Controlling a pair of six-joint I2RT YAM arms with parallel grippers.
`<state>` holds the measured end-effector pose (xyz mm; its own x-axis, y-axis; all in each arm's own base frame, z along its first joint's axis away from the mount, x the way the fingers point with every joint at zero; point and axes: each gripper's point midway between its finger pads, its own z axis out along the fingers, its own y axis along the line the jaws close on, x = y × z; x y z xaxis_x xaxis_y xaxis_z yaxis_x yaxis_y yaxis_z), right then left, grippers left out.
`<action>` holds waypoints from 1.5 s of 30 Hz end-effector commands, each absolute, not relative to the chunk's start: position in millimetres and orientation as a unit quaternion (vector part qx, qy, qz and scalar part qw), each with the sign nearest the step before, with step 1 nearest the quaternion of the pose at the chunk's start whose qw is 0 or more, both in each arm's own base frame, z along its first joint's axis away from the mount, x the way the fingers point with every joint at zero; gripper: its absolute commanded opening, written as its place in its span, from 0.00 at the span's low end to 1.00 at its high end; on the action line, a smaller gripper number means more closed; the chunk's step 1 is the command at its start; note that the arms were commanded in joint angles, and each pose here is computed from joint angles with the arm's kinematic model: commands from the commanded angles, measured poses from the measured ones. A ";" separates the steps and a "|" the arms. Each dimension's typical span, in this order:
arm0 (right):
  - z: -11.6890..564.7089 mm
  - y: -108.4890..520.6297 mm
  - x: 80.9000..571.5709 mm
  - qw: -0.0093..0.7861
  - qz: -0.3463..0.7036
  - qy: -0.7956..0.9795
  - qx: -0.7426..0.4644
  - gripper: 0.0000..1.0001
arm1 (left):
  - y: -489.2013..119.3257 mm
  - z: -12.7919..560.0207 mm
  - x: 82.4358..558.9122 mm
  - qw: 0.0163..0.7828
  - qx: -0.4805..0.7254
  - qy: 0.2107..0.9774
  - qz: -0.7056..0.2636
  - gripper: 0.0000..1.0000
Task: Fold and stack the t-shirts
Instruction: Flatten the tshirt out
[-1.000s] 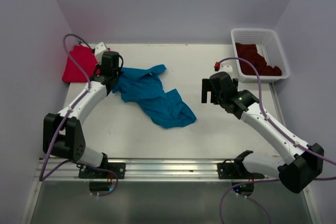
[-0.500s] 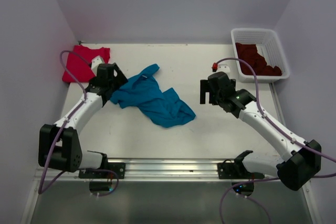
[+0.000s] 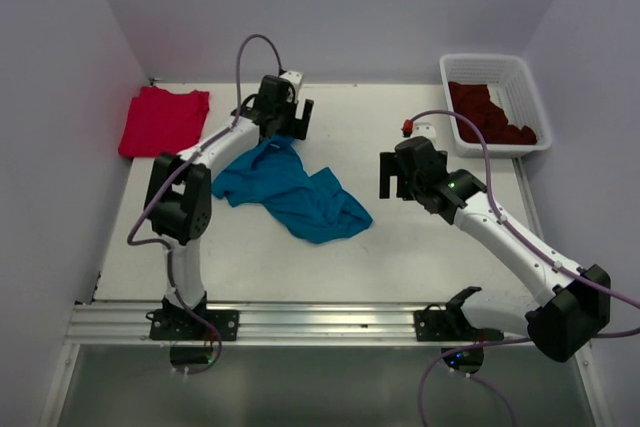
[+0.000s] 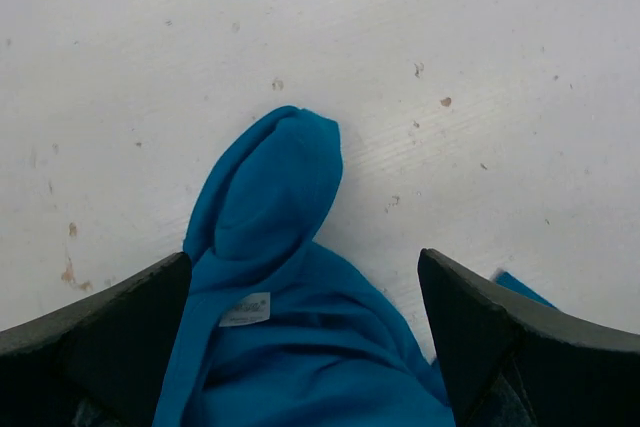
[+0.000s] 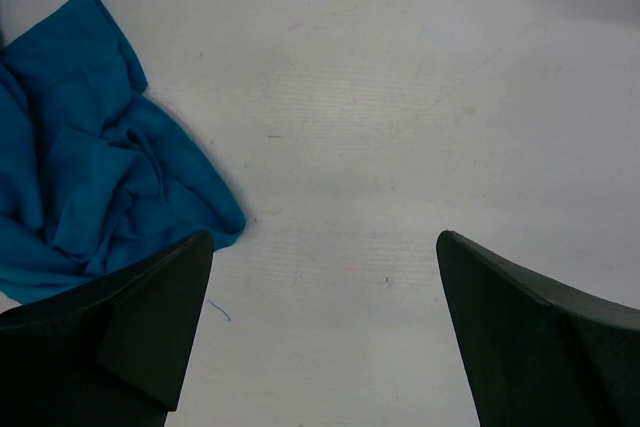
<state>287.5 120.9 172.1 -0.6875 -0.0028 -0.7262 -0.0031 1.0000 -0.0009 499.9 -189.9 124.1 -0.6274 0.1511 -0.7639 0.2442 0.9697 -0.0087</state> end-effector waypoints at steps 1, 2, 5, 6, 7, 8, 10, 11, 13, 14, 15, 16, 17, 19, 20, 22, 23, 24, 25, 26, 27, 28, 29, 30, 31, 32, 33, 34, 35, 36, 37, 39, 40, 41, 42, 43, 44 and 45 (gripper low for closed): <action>182.5 120.3 287.8 0.412 0.007 0.911 0.006 0.99 | -193.4 122.0 503.1 0.396 0.220 0.891 -0.031 1.00; 181.8 119.3 287.6 0.411 0.005 0.912 0.006 0.99 | -194.1 116.6 502.6 0.390 0.227 0.892 -0.032 1.00; 181.0 120.3 287.8 0.409 0.005 0.912 0.004 0.99 | -198.9 100.2 500.3 0.373 0.252 0.892 -0.039 1.00; 181.2 120.0 288.3 0.409 0.004 0.912 0.004 0.99 | -198.0 95.4 501.4 0.369 0.253 0.894 -0.033 1.00; 181.5 120.0 288.3 0.409 0.004 0.913 0.004 0.99 | -191.5 83.0 504.7 0.356 0.249 0.901 -0.008 1.00; 181.3 119.8 288.1 0.408 0.003 0.913 0.003 0.99 | -188.5 76.2 505.8 0.349 0.246 0.904 0.004 1.00; 183.1 119.0 287.9 0.410 0.003 0.912 0.004 0.99 | -181.7 65.9 508.3 0.340 0.238 0.909 0.025 0.99; 184.1 118.6 287.1 0.411 0.003 0.911 0.003 0.99 | -181.7 56.3 509.4 0.333 0.238 0.912 0.027 0.99; 184.7 116.7 286.5 0.413 -0.001 0.911 0.004 0.99 | -180.8 49.4 510.4 0.327 0.234 0.915 0.031 0.98; 185.3 114.7 285.5 0.413 -0.003 0.911 0.003 0.99 | -179.6 43.3 511.0 0.323 0.233 0.917 0.035 0.97; 185.2 113.8 284.6 0.413 -0.004 0.911 0.003 0.99 | -178.5 39.8 511.5 0.320 0.231 0.918 0.039 0.95; 185.1 113.1 284.1 0.414 -0.006 0.910 0.003 0.99 | -175.1 37.5 512.5 0.319 0.226 0.919 0.046 0.92; 185.2 112.4 283.5 0.415 -0.006 0.910 0.003 0.99 | -174.0 34.2 513.7 0.317 0.223 0.921 0.048 0.87; 185.5 109.8 282.1 0.415 -0.009 0.910 0.005 0.99 | -169.1 29.2 514.7 0.311 0.209 0.926 0.050 0.69; 185.0 109.8 281.7 0.415 -0.009 0.910 0.005 0.99 | -166.4 29.7 516.3 0.312 0.202 0.927 0.054 0.58; 185.1 109.1 281.1 0.416 -0.009 0.909 0.005 0.99 | -160.4 36.3 518.1 0.318 0.184 0.928 0.061 0.14; 184.9 108.9 280.8 0.416 -0.009 0.909 0.005 0.99 | -158.2 49.3 517.6 0.331 0.176 0.925 0.063 0.00; 185.1 109.4 280.9 0.417 -0.007 0.909 0.007 0.99 | -157.6 58.9 519.5 0.346 0.169 0.921 0.064 0.00; 184.5 110.4 281.0 0.416 -0.006 0.909 0.006 0.99 | -157.4 70.1 519.2 0.358 0.164 0.917 0.061 0.00; 183.8 110.3 281.5 0.416 -0.005 0.909 0.008 0.99 | -156.4 90.5 514.3 0.375 0.159 0.911 0.057 0.00; 183.3 111.1 282.1 0.417 -0.003 0.909 0.009 0.99 | -155.4 102.3 512.3 0.387 0.153 0.908 0.057 0.00; 182.6 112.5 282.1 0.416 -0.001 0.909 0.008 0.99 | -155.3 114.1 509.0 0.396 0.151 0.904 0.053 0.00; 181.5 113.7 282.8 0.416 0.002 0.909 0.008 0.99 | -153.6 138.5 500.5 0.415 0.148 0.896 0.048 0.00; 181.0 114.6 283.3 0.417 0.003 0.909 0.008 0.99 | -156.4 151.8 494.1 0.425 0.150 0.892 0.043 0.00; 178.8 115.6 283.4 0.414 0.004 0.910 0.007 0.99 | -157.9 163.7 488.0 0.435 0.135 0.889 0.033 0.00; 178.3 116.6 284.5 0.415 0.006 0.910 0.007 0.99 | -158.4 185.9 473.4 0.453 0.136 0.881 0.025 0.00; 177.7 117.2 285.2 0.414 0.007 0.910 0.007 0.99 | -158.0 197.3 466.4 0.463 0.133 0.876 0.020 0.00; 175.0 118.3 285.6 0.412 0.007 0.911 0.006 0.99 | -155.7 215.3 452.7 0.480 0.132 0.867 0.009 0.00; 174.7 120.5 286.9 0.413 0.011 0.911 0.004 0.99 | -155.9 227.0 447.8 0.491 0.132 0.861 0.002 0.00; 174.3 121.5 287.4 0.413 0.011 0.911 0.004 0.99 | -154.2 234.9 442.8 0.497 0.132 0.858 -0.001 0.00; 172.8 122.1 288.3 0.411 0.011 0.912 0.003 0.99 | -152.5 255.3 438.0 0.515 0.130 0.847 -0.006 0.00; 172.8 123.2 289.8 0.411 0.013 0.911 0.004 0.99 | -157.8 273.8 433.2 0.528 0.143 0.837 -0.025 0.00; 172.7 124.2 290.1 0.412 0.015 0.911 0.004 0.99 | -160.2 298.1 432.1 0.547 0.143 0.824 -0.036 0.00; 172.1 124.6 289.7 0.411 0.015 0.911 0.003 0.99 | -163.4 310.2 430.0 0.554 0.147 0.818 -0.046 0.00; 173.7 123.3 290.7 0.414 0.013 0.910 0.007 0.99 | -170.4 320.4 425.5 0.558 0.162 0.811 -0.065 0.00; 173.4 122.9 290.8 0.415 0.012 0.910 0.006 0.99 | -173.2 346.3 420.8 0.580 0.164 0.794 -0.080 0.00; 174.4 122.3 290.9 0.416 0.011 0.909 0.007 0.99 | -176.7 357.4 416.7 0.588 0.169 0.786 -0.091 0.01; 173.7 121.4 291.3 0.416 0.009 0.909 0.008 0.99 | -181.4 365.8 410.2 0.589 0.179 0.781 -0.105 0.02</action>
